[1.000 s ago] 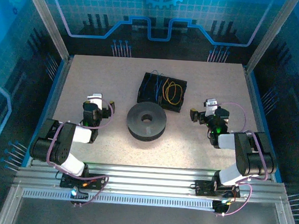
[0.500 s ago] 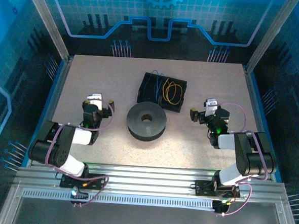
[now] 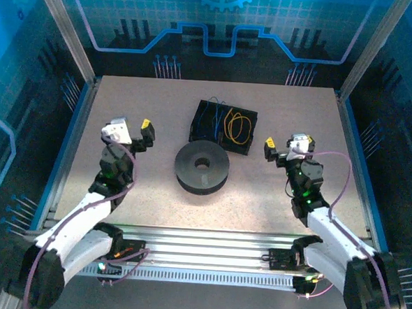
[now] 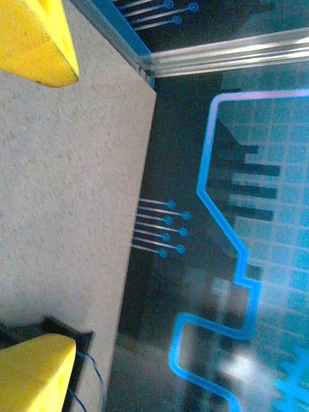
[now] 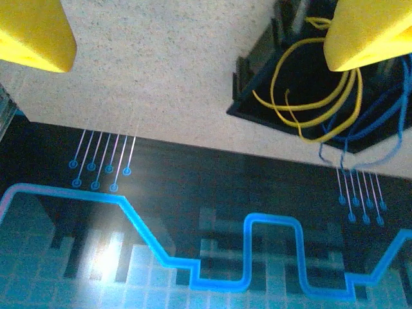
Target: Wrap the cables
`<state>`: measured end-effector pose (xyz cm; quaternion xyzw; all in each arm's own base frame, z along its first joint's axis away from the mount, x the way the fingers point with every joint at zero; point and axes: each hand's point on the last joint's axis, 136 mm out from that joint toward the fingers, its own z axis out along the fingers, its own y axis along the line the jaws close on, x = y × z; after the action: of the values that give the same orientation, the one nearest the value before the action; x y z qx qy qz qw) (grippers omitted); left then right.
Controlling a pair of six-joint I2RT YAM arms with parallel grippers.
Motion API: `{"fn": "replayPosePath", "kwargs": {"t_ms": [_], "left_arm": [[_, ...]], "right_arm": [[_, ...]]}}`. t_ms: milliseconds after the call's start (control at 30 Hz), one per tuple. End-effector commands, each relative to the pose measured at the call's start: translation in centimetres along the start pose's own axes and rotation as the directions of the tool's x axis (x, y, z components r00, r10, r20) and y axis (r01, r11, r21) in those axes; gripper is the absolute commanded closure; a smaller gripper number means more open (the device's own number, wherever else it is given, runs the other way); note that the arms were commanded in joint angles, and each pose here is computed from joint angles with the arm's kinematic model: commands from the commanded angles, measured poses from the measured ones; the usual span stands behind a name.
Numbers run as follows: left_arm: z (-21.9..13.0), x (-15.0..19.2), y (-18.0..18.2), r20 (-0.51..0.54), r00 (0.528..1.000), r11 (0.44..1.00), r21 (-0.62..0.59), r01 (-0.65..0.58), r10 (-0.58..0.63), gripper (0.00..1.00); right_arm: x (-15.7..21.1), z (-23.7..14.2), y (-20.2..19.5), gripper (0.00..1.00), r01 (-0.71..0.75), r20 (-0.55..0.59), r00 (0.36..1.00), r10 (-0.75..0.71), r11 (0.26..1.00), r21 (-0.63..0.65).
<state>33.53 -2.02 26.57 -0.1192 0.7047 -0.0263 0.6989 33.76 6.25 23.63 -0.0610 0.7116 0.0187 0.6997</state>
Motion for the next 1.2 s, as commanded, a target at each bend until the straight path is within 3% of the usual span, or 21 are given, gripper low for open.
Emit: {"fn": "replayPosePath", "kwargs": {"t_ms": [0, 133, 333, 433, 567, 700, 867, 933, 1167], "left_arm": [[-2.1, 2.6, -1.2, -0.246, 0.965, 0.992, 0.062, 0.110, -0.091, 0.01], [-3.9, 3.5, -2.6, -0.336, 0.940, 0.981, 0.158, 0.116, -0.057, 0.01], [-4.3, 5.8, -0.5, -0.413, 0.891, 0.979, -0.002, 0.206, -0.188, 0.01], [-3.9, 6.8, -1.2, -0.469, 0.857, 0.967, 0.020, 0.254, -0.215, 0.01], [-3.2, 8.9, -3.5, -0.568, 0.793, 0.941, 0.089, 0.325, -0.220, 0.01], [-2.6, 10.8, -5.5, -0.661, 0.712, 0.909, 0.105, 0.403, -0.239, 0.00], [-3.0, 12.1, -8.3, -0.713, 0.637, 0.813, 0.165, 0.558, -0.293, 0.01], [-3.4, 12.6, -9.0, -0.740, 0.611, 0.807, 0.163, 0.567, -0.280, 0.01], [-4.9, 16.7, -12.0, -0.873, 0.447, 0.778, 0.139, 0.613, -0.196, 0.01]], "right_arm": [[0.1, -1.1, -0.7, 0.00, -0.096, -0.116, 0.988, 0.103, 0.993, 0.069], [-0.2, -2.4, -0.5, 0.00, -0.176, -0.236, 0.955, 0.181, 0.983, 0.043], [2.0, -2.8, -1.7, 0.00, -0.471, -0.312, 0.832, 0.459, 0.881, 0.042], [2.4, -3.0, -2.0, 0.00, -0.572, -0.338, 0.770, 0.541, 0.820, 0.009], [2.5, -2.2, -1.2, 0.00, -0.623, -0.362, 0.739, 0.568, 0.780, -0.049], [2.9, -1.3, 1.2, 0.00, -0.647, -0.425, 0.721, 0.547, 0.751, -0.132], [2.7, -1.2, 6.1, 0.00, -0.488, -0.501, 0.799, 0.333, 0.846, -0.216], [2.7, -1.3, 7.5, 0.00, -0.439, -0.508, 0.818, 0.270, 0.863, -0.249], [2.9, -1.3, 8.9, 0.00, -0.420, -0.531, 0.817, 0.224, 0.862, -0.283]]}}
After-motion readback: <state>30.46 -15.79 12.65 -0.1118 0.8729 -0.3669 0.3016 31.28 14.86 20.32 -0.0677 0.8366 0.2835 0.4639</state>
